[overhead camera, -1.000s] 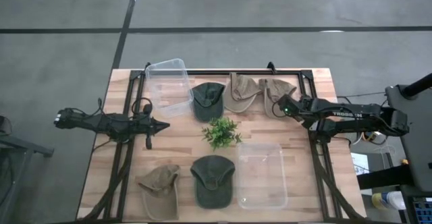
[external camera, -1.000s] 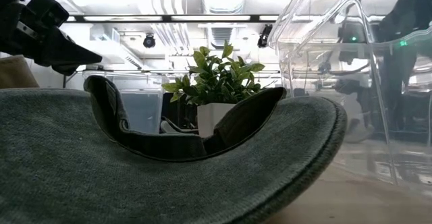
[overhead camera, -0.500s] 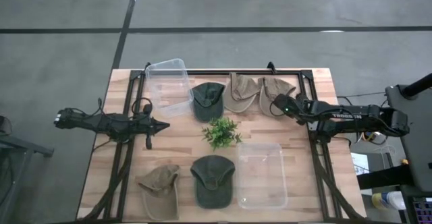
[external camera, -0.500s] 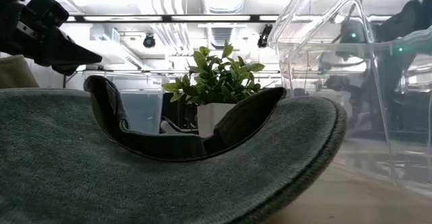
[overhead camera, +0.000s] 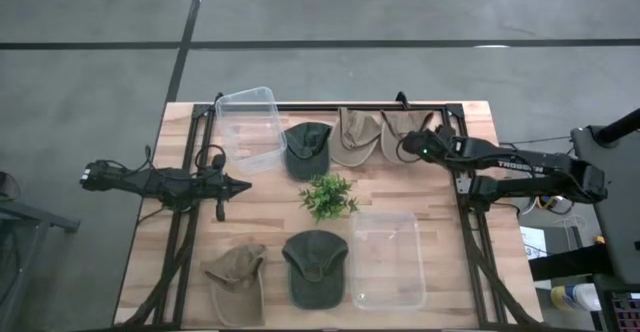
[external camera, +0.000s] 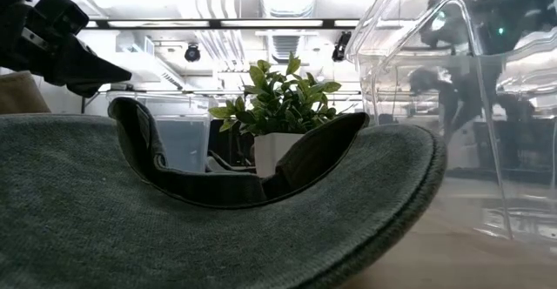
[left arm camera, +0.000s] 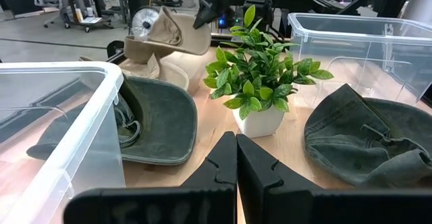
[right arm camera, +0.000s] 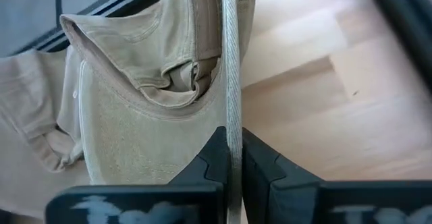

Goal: Pick & Place hat
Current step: Put the right brown cap into the top transparent bin

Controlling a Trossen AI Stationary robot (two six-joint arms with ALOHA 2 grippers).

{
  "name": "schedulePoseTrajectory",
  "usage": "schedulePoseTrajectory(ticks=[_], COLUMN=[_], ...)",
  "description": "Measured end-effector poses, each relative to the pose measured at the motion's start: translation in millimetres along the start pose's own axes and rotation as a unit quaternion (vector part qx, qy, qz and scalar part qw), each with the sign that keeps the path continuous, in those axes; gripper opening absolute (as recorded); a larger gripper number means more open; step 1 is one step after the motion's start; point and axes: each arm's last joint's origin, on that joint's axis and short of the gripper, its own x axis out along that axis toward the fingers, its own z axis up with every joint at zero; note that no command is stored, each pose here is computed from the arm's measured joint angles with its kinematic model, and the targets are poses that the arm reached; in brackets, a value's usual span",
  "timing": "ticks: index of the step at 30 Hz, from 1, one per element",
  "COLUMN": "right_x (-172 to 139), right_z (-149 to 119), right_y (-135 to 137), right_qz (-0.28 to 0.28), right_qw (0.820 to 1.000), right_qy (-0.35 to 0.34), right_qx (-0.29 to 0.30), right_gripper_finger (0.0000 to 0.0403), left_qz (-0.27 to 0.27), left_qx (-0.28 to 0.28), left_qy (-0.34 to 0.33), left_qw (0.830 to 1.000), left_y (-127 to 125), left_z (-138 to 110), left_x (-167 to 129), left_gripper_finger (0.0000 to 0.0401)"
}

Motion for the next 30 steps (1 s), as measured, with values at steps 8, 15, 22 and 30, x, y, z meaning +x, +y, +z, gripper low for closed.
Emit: schedulePoseTrajectory(ticks=[8,15,22,30], right_x=[-33.7,-67.9,-98.5,-138.2], right_z=[21.2,42.5,53.5,59.2], right_y=[19.0,37.9,48.7,54.1], right_qz=[0.039,0.108,0.169,0.231], right_qw=[0.998,0.991,0.981,0.956], right_qy=[-0.008,-0.027,0.031,0.111], right_qx=[-0.044,-0.071,-0.088,-0.142], right_gripper_finger=[0.0012,0.0012,0.0012,0.0012], left_qz=[0.0,0.0,0.0,0.0], left_qx=[0.0,0.0,0.0,0.0], left_qy=[0.0,0.0,0.0,0.0], left_qw=[1.0,1.0,1.0,1.0], left_y=[0.0,0.0,0.0,0.0], left_z=[0.0,0.0,0.0,0.0], left_x=[0.0,0.0,0.0,0.0], left_gripper_finger=[0.0,0.0,0.0,0.0])
